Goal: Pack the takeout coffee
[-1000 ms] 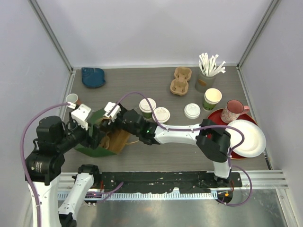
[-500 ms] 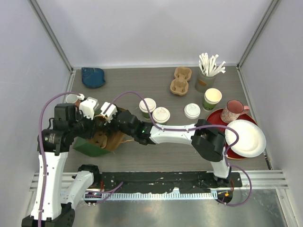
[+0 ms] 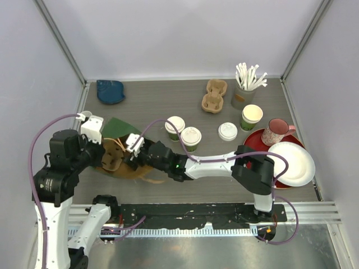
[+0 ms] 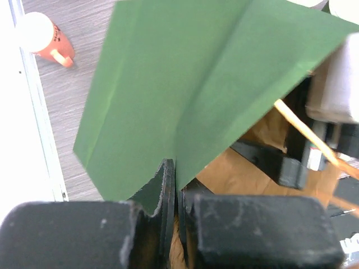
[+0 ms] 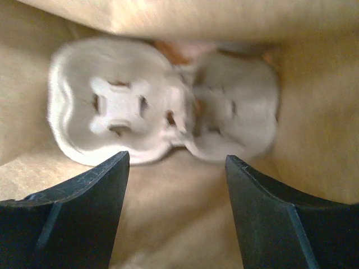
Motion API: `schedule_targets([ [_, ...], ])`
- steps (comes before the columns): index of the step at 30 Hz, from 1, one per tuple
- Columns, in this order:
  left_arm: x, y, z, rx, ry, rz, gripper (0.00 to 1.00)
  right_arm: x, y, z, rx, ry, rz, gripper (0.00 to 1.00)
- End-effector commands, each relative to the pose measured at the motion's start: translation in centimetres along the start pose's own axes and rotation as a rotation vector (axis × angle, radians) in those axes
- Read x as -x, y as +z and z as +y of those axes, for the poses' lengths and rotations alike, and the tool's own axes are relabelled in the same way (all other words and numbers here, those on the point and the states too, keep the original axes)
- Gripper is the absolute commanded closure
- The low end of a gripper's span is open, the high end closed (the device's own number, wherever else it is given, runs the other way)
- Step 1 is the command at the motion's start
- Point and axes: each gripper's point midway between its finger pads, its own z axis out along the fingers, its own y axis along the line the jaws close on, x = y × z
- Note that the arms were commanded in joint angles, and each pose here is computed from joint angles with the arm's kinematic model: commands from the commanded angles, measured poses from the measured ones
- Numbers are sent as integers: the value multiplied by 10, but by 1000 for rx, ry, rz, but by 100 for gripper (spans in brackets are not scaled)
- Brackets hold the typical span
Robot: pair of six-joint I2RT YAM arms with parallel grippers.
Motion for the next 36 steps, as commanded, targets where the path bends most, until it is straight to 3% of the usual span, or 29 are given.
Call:
schedule_targets([
  [1, 17, -1, 3, 19, -32, -74, 100, 77, -25, -12, -47, 8, -236, 25],
  [7, 14, 4, 5, 33, -48, -46, 100, 86, -42, -11, -66, -30, -315, 24],
  [14, 27, -1, -4, -18, -97, -62, 100, 66, -32, 9, -47, -174, -244, 22],
  [17, 36, -13, -19, -99, -83, -111, 100, 52, -21, 15, -12, -209, -156, 26],
  [21, 38, -29, -39, -201, -94, -147, 100, 38, -8, 20, 20, -251, -49, 42],
  [24, 45, -42, -42, -215, -105, -189, 100, 39, -2, 12, -18, -239, -14, 43],
  [30, 24, -61, -51, -259, 162, -270, 100, 64, -7, -12, -96, -131, -43, 41],
  [32, 10, -61, -52, -263, 282, -276, 100, 82, -11, -11, -78, -132, -78, 39],
  [36, 7, -61, -50, -243, 375, -311, 100, 101, -18, 10, 27, -157, -130, 37],
])
